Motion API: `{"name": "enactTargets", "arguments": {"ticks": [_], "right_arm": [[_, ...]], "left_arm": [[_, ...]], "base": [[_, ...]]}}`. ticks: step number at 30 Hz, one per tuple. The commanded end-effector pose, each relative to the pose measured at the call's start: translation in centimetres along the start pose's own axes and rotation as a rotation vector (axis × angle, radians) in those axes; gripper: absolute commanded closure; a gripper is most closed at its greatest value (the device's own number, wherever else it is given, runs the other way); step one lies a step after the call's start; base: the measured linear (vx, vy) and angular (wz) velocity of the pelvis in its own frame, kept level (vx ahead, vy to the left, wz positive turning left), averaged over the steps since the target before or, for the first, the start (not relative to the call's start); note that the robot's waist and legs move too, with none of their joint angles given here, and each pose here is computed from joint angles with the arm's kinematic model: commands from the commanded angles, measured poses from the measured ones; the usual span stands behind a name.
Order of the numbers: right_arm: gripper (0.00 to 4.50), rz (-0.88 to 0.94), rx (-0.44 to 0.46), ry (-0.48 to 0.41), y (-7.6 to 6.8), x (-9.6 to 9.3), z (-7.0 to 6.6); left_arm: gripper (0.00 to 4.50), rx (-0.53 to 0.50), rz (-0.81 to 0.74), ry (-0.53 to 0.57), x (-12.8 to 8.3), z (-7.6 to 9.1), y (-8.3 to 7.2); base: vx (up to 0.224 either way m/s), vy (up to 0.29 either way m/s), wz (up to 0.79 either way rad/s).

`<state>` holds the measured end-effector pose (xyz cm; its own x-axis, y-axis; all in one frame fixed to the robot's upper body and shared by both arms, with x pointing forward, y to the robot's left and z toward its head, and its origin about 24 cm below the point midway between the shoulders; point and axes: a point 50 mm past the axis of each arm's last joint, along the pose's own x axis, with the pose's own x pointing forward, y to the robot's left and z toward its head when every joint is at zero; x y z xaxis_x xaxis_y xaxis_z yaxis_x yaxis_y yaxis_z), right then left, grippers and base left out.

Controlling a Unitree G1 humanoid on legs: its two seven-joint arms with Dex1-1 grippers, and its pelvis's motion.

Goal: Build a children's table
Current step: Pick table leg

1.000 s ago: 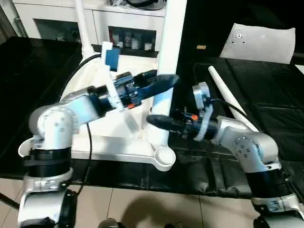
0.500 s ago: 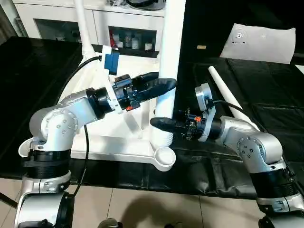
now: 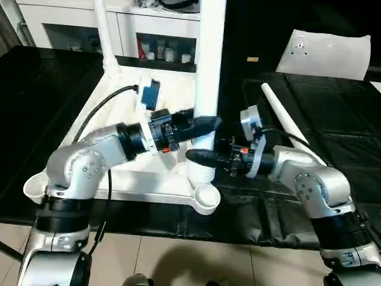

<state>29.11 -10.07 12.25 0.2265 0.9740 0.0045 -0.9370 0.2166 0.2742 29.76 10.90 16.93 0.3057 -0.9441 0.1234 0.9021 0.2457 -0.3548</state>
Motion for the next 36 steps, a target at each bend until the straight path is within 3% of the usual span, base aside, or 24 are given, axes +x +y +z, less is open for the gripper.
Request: {"name": "enactTargets", "arguments": {"ticks": [1, 13, 18, 22, 26, 36], "right_arm": [[2.58, -0.011, -0.026, -0.007, 0.0, -0.2, 0.3], [2.58, -0.011, -0.032, -0.003, -0.1, -0.4, 0.3], [2.58, -0.014, -0.037, -0.001, -0.1, -0.4, 0.3], [2.58, -0.016, -0.037, 0.001, -0.1, -0.3, 0.2], [2.58, -0.019, -0.039, 0.006, -0.2, -0.3, 0.1], [2.58, -0.025, -0.054, 0.021, -0.2, -0.3, -0.2]], "left_arm": [[2.07, 0.015, -0.035, -0.002, 0.5, 0.0, -0.5], [2.07, 0.021, -0.022, -0.036, 0.3, 0.5, -0.3], [2.07, 0.143, -0.033, -0.030, 0.5, 0.7, -0.4], [2.23, 0.173, -0.045, -0.041, 0.4, 1.0, -0.5], [2.50, 0.234, -0.055, -0.007, 0.2, 0.8, -0.4], [2.59, 0.364, -0.064, 0.121, 0.0, -0.7, -0.1]], "base": [[0.000, 0.000, 0.00], [0.000, 0.000, 0.00], [0.000, 0.000, 0.00], [0.000, 0.000, 0.00], [0.000, 0.000, 0.00], [0.000, 0.000, 0.00]]}}
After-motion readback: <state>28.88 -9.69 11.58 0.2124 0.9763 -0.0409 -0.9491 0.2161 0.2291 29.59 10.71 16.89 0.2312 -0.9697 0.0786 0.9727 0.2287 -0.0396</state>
